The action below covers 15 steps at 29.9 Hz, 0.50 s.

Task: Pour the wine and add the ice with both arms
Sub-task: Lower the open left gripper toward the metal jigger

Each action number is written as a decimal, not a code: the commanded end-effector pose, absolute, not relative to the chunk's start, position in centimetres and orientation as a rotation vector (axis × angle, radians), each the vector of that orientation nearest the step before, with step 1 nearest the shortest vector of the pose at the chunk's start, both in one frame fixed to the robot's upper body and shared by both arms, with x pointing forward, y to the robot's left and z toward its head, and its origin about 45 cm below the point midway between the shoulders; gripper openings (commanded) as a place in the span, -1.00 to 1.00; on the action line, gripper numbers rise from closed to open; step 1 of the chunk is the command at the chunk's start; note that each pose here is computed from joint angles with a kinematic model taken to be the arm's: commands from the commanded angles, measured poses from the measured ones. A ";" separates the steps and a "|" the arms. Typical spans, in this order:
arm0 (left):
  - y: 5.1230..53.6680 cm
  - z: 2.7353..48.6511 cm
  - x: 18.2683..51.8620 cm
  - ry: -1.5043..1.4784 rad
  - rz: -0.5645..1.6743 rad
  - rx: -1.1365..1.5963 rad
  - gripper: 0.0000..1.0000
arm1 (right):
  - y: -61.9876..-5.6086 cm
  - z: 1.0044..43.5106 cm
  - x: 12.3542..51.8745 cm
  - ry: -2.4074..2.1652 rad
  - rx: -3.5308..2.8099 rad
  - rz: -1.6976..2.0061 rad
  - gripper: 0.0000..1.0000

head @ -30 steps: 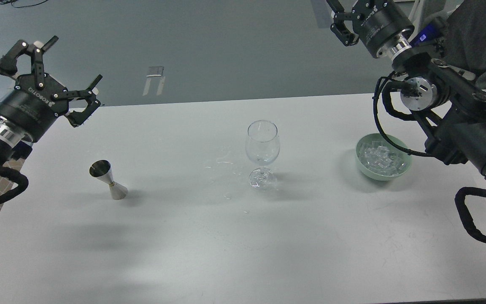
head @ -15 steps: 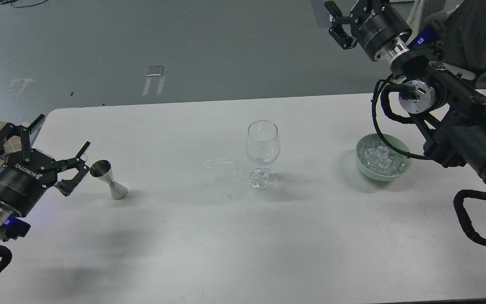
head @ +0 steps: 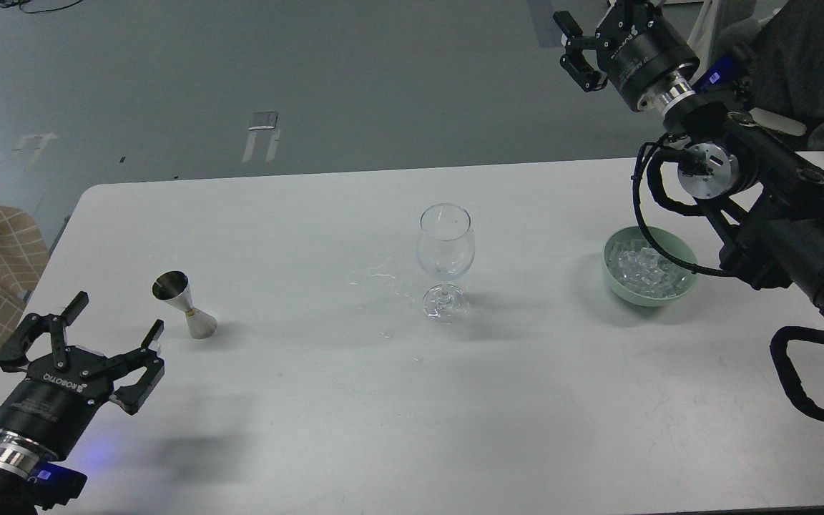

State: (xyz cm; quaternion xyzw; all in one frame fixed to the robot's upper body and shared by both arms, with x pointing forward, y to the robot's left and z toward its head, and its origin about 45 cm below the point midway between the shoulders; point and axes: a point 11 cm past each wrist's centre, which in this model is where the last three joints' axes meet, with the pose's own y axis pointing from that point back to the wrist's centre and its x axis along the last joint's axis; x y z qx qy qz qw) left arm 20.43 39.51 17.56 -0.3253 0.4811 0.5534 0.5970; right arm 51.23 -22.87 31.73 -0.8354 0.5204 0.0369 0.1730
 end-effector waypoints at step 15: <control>36.7 14.5 23.1 1.305 1.406 -0.769 0.93 | -23.0 30.6 50.9 1.491 -2.371 0.132 1.00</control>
